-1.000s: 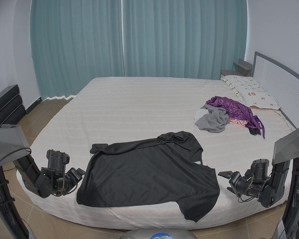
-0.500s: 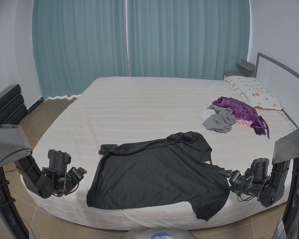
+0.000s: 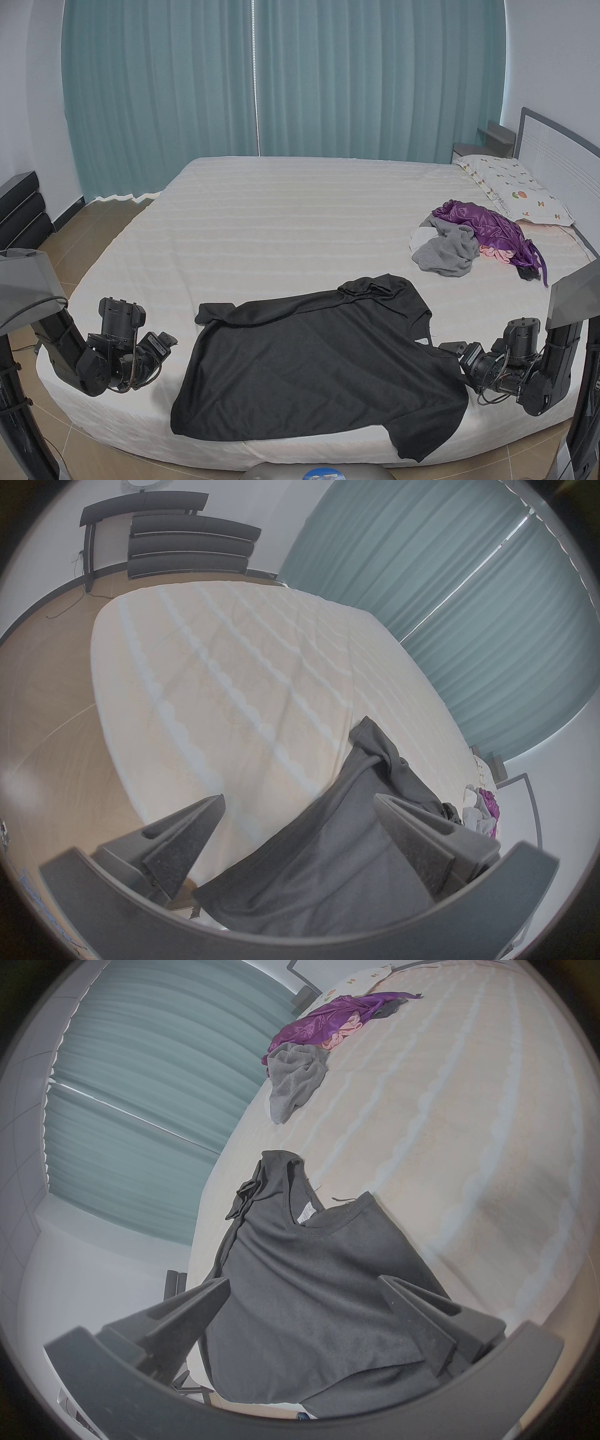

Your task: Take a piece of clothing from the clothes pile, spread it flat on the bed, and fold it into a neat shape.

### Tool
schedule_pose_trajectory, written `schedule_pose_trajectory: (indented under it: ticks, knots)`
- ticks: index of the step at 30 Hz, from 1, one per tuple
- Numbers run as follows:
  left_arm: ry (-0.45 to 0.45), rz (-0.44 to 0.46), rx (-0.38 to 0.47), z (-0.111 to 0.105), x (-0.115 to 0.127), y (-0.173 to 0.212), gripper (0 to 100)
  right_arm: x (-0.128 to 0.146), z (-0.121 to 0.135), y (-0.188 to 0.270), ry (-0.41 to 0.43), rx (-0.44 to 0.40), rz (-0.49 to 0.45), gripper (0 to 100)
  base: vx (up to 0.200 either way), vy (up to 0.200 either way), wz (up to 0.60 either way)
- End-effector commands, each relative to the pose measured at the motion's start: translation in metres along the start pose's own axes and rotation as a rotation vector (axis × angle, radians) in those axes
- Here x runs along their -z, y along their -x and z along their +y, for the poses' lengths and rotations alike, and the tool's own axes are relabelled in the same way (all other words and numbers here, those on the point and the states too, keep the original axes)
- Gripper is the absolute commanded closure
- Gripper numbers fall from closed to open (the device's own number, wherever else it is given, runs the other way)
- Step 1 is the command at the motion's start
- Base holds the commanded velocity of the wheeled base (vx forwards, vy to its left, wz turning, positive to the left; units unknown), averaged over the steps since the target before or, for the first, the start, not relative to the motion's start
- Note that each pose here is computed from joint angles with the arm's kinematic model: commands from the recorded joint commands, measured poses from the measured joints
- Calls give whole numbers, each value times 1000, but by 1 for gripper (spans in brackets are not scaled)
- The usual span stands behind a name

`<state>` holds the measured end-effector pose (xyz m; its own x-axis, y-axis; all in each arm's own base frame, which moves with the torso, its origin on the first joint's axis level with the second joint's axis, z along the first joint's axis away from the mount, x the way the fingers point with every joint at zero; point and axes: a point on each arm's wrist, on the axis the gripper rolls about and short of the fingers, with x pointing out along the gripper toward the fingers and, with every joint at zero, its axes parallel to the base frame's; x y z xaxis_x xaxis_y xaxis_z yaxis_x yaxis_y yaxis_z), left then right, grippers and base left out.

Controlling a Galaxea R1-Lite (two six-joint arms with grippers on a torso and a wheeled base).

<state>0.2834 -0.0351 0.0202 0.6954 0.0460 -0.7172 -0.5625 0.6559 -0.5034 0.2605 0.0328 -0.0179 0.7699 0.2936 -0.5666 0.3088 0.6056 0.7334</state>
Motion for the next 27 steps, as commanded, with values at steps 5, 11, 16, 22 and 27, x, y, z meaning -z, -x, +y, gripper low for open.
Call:
schedule_pose_trajectory:
  ticks: [5,11,16,22,27]
  knots:
    - [-1,11,-17,1,2,-8,0,1,0,-1,0,2,4,0,0,0,0]
    - [3,-4,6,-6,-2,-12,0,1,0,-2,0,0,6,0,0,0,0]
    - [7,-38,57,-26,-14,-28,0,2,-2,-3,-3,5,13,0,0,0,0]
    - [2,17,178,-57,-32,-43,0,0,-4,-5,-10,-1,9,0,0,0,0]
    - [-3,30,234,-83,-43,-74,0,-1,-1,-7,-66,-37,2,0,0,0,0]
